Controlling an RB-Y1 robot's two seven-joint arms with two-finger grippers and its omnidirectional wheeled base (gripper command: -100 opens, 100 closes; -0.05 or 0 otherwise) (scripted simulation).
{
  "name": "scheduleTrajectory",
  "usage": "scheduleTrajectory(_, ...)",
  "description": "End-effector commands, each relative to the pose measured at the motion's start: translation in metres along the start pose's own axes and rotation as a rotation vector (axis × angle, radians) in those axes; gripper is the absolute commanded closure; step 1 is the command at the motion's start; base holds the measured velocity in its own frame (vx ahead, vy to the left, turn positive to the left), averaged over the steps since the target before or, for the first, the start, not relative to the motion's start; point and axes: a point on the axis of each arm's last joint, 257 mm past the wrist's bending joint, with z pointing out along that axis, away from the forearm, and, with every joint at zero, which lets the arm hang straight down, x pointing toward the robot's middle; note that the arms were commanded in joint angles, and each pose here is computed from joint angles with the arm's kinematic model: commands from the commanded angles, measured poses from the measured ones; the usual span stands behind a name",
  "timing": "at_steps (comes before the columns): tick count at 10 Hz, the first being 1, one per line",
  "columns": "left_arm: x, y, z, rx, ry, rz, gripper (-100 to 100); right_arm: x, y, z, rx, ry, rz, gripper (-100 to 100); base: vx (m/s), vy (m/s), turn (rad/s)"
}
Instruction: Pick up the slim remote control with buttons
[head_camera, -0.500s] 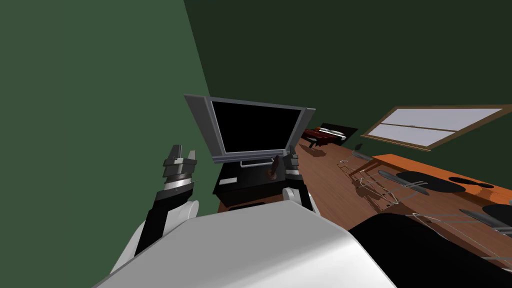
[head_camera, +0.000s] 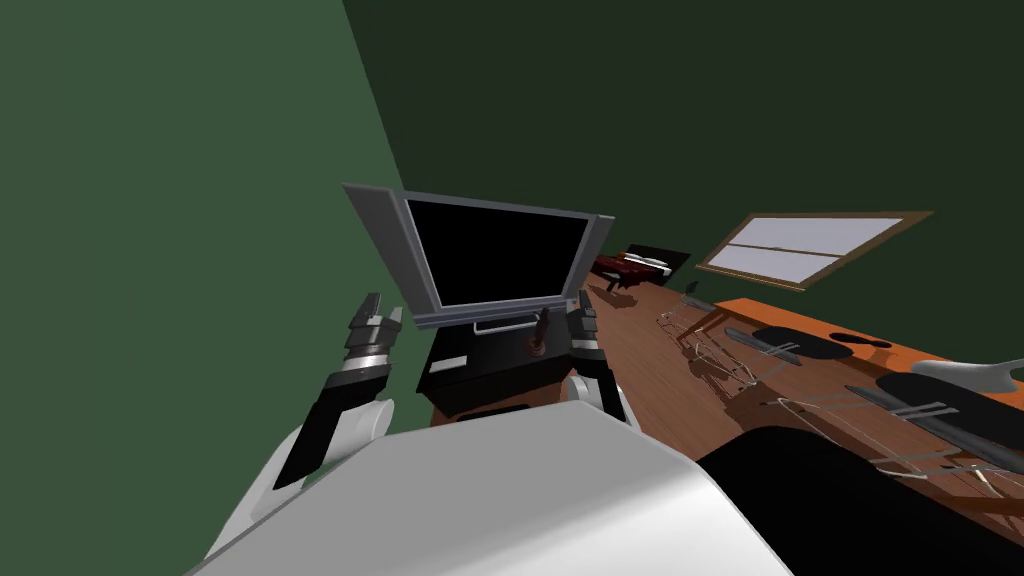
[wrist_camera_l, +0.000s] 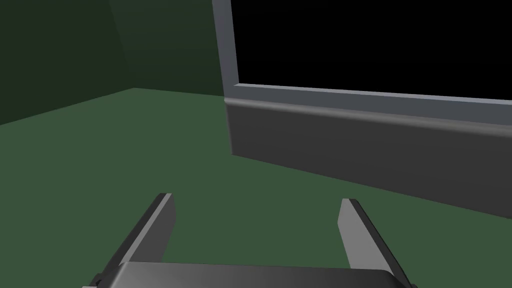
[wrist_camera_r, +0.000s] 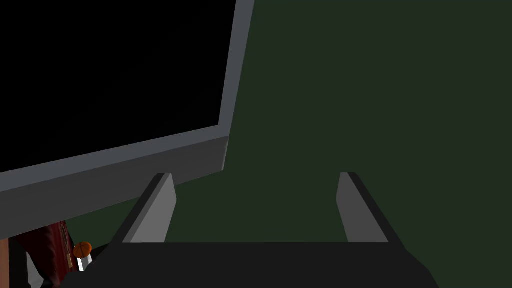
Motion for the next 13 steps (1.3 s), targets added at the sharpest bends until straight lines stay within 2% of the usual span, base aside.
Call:
scheduleTrajectory(1,-0.006,0.03,0.001,-0.077,0.014,-0.004,-100,0.0,0.0,0.0,0.0,0.0,0.0,0,-0.034,-0.047,-0.218)
scheduleTrajectory(2,-0.009,0.047,0.002,-0.121,0.021,-0.008,-100,0.0,0.0,0.0,0.0,0.0,0.0,0,-0.042,-0.055,-0.218)
scheduleTrajectory(3,-0.01,0.055,0.0,-0.141,0.019,-0.008,-100,0.0,0.0,0.0,0.0,0.0,0.0,0,-0.028,-0.044,-0.056)
scheduleTrajectory(4,-0.014,0.073,0.001,-0.193,0.023,-0.012,-100,0.0,0.0,0.0,0.0,0.0,0.0,0,-0.024,-0.043,-0.166)
scheduleTrajectory(5,-0.015,0.078,-0.001,-0.203,0.022,-0.012,-100,0.0,0.0,0.0,0.0,0.0,0.0,0,-0.021,-0.028,-0.08)
scheduleTrajectory(7,-0.028,0.122,-0.004,-0.317,0.021,-0.022,-100,0.0,0.0,0.0,0.0,0.0,0.0,0,-0.027,-0.045,-0.24)
scheduleTrajectory(8,-0.029,0.127,-0.006,-0.338,0.019,-0.022,-100,0.0,0.0,0.0,0.0,0.0,0.0,0,-0.02,-0.039,-0.084)
scheduleTrajectory(9,-0.037,0.148,-0.009,-0.393,0.014,-0.028,-100,0.0,0.0,0.0,0.0,0.0,0.0,0,-0.015,-0.05,-0.178)
scheduleTrajectory(10,-0.037,0.153,-0.01,-0.41,0.013,-0.027,-100,0.0,0.0,0.0,0.0,0.0,0.0,0,-0.01,-0.029,-0.094)
scheduleTrajectory(13,-0.054,0.194,-0.018,-0.536,-0.003,-0.044,-100,0.0,0.0,0.0,0.0,0.0,0.0,0,-0.013,-0.029,-0.161)
